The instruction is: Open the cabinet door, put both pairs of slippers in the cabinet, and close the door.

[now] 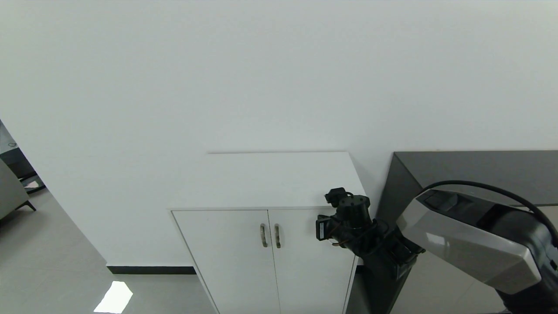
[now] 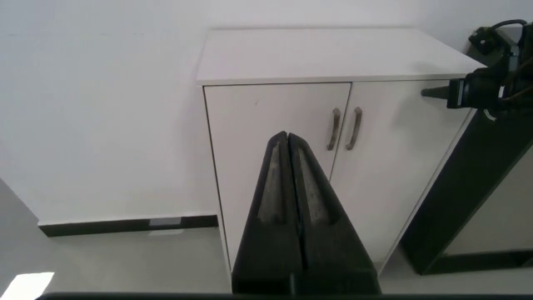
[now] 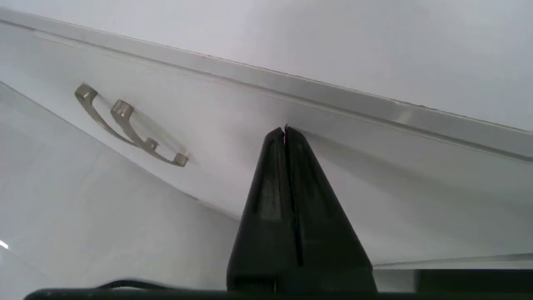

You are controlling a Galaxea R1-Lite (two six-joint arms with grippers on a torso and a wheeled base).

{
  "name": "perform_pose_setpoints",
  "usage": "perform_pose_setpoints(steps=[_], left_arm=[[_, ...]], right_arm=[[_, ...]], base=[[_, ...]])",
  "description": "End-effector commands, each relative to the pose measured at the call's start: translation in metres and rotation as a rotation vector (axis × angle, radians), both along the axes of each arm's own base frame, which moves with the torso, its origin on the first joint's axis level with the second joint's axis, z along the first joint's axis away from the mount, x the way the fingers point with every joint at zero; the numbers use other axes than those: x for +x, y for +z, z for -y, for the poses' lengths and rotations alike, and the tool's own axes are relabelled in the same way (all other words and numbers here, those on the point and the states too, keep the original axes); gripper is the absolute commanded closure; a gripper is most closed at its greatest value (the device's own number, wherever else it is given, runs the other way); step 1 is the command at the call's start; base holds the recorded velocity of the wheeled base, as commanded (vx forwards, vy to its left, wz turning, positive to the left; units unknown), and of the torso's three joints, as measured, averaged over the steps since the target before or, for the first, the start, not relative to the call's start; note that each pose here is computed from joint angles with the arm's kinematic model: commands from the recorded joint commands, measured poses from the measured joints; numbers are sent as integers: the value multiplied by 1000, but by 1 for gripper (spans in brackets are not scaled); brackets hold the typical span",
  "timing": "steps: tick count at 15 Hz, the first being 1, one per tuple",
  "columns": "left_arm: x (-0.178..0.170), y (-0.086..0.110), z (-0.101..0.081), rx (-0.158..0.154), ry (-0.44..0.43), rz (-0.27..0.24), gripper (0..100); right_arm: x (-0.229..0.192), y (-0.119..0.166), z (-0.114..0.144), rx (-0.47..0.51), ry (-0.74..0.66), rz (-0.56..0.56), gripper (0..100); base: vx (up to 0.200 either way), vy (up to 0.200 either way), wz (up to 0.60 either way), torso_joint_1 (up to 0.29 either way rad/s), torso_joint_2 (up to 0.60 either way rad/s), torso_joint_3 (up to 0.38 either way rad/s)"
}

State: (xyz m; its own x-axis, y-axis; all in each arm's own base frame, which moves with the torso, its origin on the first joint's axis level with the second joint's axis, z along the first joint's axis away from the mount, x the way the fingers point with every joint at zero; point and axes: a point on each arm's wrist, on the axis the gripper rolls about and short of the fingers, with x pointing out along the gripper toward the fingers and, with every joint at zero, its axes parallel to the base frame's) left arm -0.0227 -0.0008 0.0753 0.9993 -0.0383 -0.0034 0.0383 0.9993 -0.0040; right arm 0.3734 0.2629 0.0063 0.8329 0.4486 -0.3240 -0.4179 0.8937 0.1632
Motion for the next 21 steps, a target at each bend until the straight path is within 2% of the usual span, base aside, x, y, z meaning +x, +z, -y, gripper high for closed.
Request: perform_pose_setpoints(steps=[1, 9, 11, 14, 16, 17, 18, 20, 21], left_arm=[[0, 0, 0, -1, 0, 0, 100], [0, 0, 0, -2, 1, 0, 100], [0, 0, 0, -2, 1, 0, 100], [0, 0, 0, -2, 1, 0, 100], [0, 0, 0, -2, 0, 0, 100], [0, 0, 0, -2, 0, 0, 100], [0, 0, 0, -2, 1, 0, 100], [0, 0, 0, -2, 1, 0, 100], [0, 0, 0, -2, 1, 0, 100]], right_arm=[[1, -2, -1, 0, 1, -1, 100], [4, -7, -3, -8, -4, -10, 100], [-7, 10, 2, 1, 2, -9, 100], [-45, 42, 8, 45, 25, -31, 100], [-81, 68, 33, 48, 27, -42, 100], [-82, 69, 33, 48, 26, -40, 100], [-118, 87, 62, 44, 23, -48, 100], [-147, 105, 86, 57, 24, -31, 100], [-174, 118, 108, 70, 21, -9, 100]], base=[[0, 0, 0, 0, 0, 0], [0, 0, 0, 0, 0, 0], [0, 0, 0, 0, 0, 0], [0, 0, 0, 0, 0, 0], [0, 0, 0, 0, 0, 0], [0, 0, 0, 0, 0, 0], [0, 0, 0, 0, 0, 0], [0, 0, 0, 0, 0, 0], [0, 0, 0, 0, 0, 0]])
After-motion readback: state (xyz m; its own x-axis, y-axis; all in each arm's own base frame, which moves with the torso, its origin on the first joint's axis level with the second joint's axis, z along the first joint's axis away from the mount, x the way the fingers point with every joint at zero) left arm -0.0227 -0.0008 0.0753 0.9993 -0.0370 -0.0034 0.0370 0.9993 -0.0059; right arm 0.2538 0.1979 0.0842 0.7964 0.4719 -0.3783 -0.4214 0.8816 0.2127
